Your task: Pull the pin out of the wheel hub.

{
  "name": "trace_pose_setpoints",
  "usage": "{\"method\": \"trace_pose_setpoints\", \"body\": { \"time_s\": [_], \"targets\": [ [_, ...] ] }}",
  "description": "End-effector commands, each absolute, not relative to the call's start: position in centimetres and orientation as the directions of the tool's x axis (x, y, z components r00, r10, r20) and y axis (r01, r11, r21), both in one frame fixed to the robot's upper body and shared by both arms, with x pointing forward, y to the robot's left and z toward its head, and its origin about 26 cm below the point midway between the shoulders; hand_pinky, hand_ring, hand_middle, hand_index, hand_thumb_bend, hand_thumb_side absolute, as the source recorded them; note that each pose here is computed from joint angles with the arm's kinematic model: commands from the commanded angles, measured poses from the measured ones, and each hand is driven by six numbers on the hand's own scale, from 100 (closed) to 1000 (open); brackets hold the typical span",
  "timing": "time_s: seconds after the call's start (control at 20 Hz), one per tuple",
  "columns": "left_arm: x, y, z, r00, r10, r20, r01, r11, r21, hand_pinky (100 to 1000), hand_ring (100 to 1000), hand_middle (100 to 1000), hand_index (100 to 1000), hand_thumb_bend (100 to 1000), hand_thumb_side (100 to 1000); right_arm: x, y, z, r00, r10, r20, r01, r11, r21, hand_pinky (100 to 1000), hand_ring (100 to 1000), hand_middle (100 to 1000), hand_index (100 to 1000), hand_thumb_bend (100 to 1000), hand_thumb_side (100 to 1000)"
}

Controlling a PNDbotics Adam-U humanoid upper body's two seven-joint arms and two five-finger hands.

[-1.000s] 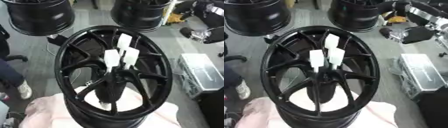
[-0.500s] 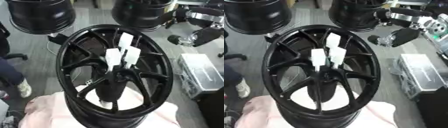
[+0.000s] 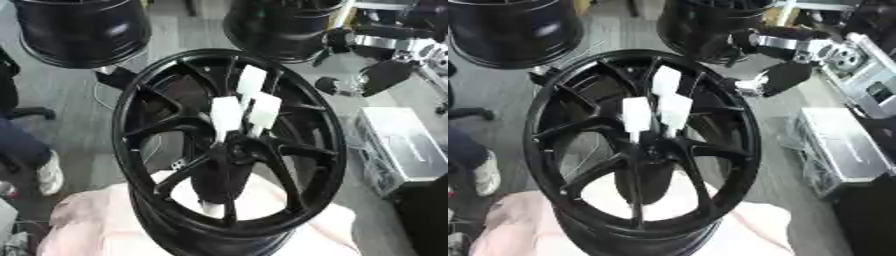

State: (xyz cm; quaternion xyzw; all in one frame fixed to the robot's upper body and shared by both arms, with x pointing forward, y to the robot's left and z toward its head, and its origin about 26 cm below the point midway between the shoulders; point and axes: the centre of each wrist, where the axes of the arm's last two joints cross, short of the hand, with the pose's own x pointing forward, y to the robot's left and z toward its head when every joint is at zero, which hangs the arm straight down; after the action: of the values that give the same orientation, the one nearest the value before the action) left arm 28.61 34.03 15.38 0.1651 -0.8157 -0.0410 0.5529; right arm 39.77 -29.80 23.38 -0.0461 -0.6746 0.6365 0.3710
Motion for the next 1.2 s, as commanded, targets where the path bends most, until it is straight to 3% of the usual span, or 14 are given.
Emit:
{"method": "trace_pose_setpoints", "body": {
  "time_s": [0.05, 1.2],
  "targets": [
    [28.5, 34.2, 16.1, -0.348, -0.342, 0.873, -0.227, 0.934, 0.276, 765, 699, 714, 750, 426, 648, 40.1, -29.8, 24.2, -0.726, 0.547, 0.416, -0.394, 0.165, -0.904, 778, 879, 829, 933, 270, 561],
    [28.5, 34.2, 16.1, -0.347, -0.343, 0.873, -0.223, 0.934, 0.278, 765, 700, 715, 750, 424, 648, 41.9, -26.6, 22.4, -0.739, 0.587, 0.331, -0.451, -0.067, -0.89, 789, 889, 856, 942, 300, 607]
  ]
}}
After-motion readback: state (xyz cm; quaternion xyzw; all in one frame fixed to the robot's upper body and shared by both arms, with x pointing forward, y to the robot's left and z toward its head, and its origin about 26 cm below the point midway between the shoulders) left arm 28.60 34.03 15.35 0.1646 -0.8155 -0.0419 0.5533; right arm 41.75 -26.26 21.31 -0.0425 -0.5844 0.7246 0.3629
